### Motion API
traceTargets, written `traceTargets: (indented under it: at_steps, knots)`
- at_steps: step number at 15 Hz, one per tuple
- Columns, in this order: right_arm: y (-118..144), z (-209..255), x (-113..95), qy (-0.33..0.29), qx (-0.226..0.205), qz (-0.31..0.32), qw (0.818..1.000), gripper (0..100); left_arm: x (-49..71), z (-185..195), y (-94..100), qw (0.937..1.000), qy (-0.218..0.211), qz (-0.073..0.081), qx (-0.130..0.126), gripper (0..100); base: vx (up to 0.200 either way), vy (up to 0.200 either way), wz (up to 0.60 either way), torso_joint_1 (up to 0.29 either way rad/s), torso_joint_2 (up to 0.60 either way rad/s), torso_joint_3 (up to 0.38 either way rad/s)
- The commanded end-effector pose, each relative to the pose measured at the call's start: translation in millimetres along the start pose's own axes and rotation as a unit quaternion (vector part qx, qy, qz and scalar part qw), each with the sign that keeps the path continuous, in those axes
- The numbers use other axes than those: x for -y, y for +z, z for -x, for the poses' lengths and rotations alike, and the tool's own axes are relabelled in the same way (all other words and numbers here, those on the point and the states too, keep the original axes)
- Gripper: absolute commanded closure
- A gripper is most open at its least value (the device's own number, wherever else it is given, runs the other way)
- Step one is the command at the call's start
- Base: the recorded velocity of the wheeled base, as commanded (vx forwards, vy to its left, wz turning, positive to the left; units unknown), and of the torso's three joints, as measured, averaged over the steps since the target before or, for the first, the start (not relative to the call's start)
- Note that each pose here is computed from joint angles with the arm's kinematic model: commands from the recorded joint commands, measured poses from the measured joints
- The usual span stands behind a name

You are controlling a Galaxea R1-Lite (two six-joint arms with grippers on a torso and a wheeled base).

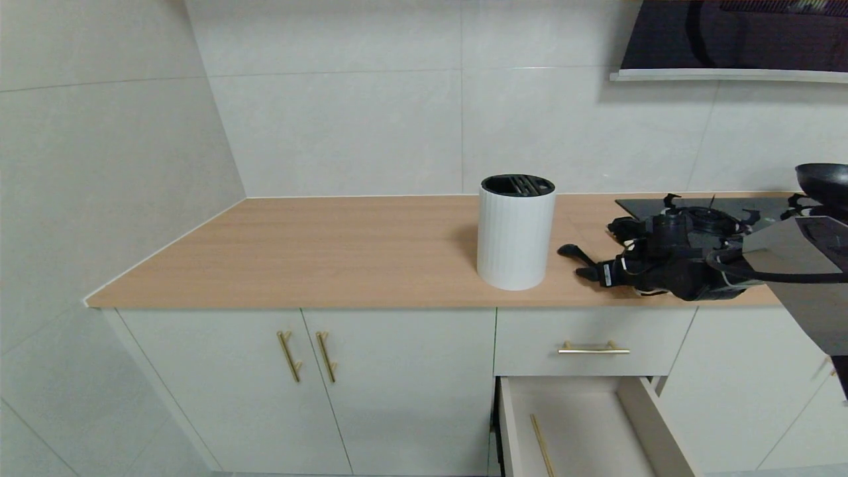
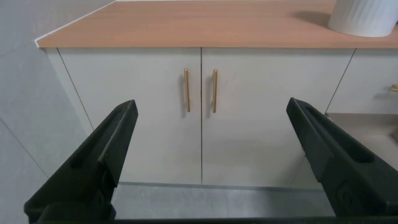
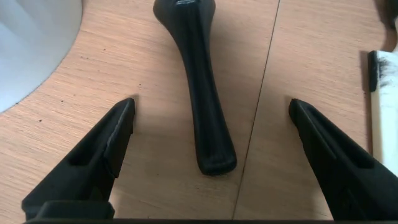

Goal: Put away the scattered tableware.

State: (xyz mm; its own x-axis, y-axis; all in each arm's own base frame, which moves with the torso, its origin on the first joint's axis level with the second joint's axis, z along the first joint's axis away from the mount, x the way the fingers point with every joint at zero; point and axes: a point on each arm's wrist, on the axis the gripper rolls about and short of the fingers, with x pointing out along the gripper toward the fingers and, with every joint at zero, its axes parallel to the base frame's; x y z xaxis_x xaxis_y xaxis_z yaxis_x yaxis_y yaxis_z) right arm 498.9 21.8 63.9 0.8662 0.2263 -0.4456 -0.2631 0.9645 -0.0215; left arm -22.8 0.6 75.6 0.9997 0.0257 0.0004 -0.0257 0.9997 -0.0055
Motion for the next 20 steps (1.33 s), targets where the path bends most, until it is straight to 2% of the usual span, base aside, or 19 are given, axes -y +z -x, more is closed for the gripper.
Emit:
traceTargets:
  at_steps: [1,7,11,13,15,16,18,20]
  knots:
    - [0.1,0.2,-0.2,0.001,0.000,0.000,1.000,100,0.0,0.0,-0.1,1.0000,0.000,0.000,0.000,0,0.000,0.000,0.00,0.000,0.00,0.000]
    - [2.0,-1.0,-6.4,-0.003,0.000,-0.003,1.000,100,0.0,0.0,-0.1,1.0000,0.000,0.000,0.000,0,0.000,0.000,0.00,0.000,0.00,0.000]
    - [18.2,3.1,-10.4,-0.041,0.006,-0.036,0.998,100,0.0,0.0,-0.1,1.0000,0.000,0.000,0.000,0,0.000,0.000,0.00,0.000,0.00,0.000]
    - [38.5,32.3,-17.5,-0.074,-0.032,-0.064,0.995,100,0.0,0.0,-0.1,1.0000,0.000,0.000,0.000,0,0.000,0.000,0.00,0.000,0.00,0.000]
    - [78.2,92.2,-37.2,-0.074,-0.031,-0.141,0.987,100,0.0,0.0,-0.1,1.0000,0.000,0.000,0.000,0,0.000,0.000,0.00,0.000,0.00,0.000]
    - [85.2,114.5,-45.5,-0.068,-0.036,-0.148,0.986,100,0.0,0.0,-0.1,1.0000,0.000,0.000,0.000,0,0.000,0.000,0.00,0.000,0.00,0.000]
    - [89.5,171.5,-70.5,-0.051,-0.051,-0.141,0.987,100,0.0,0.0,-0.1,1.0000,0.000,0.000,0.000,0,0.000,0.000,0.00,0.000,0.00,0.000]
    - [79.5,193.9,-76.9,-0.075,-0.061,-0.136,0.986,100,0.0,0.0,-0.1,1.0000,0.000,0.000,0.000,0,0.000,0.000,0.00,0.000,0.00,0.000]
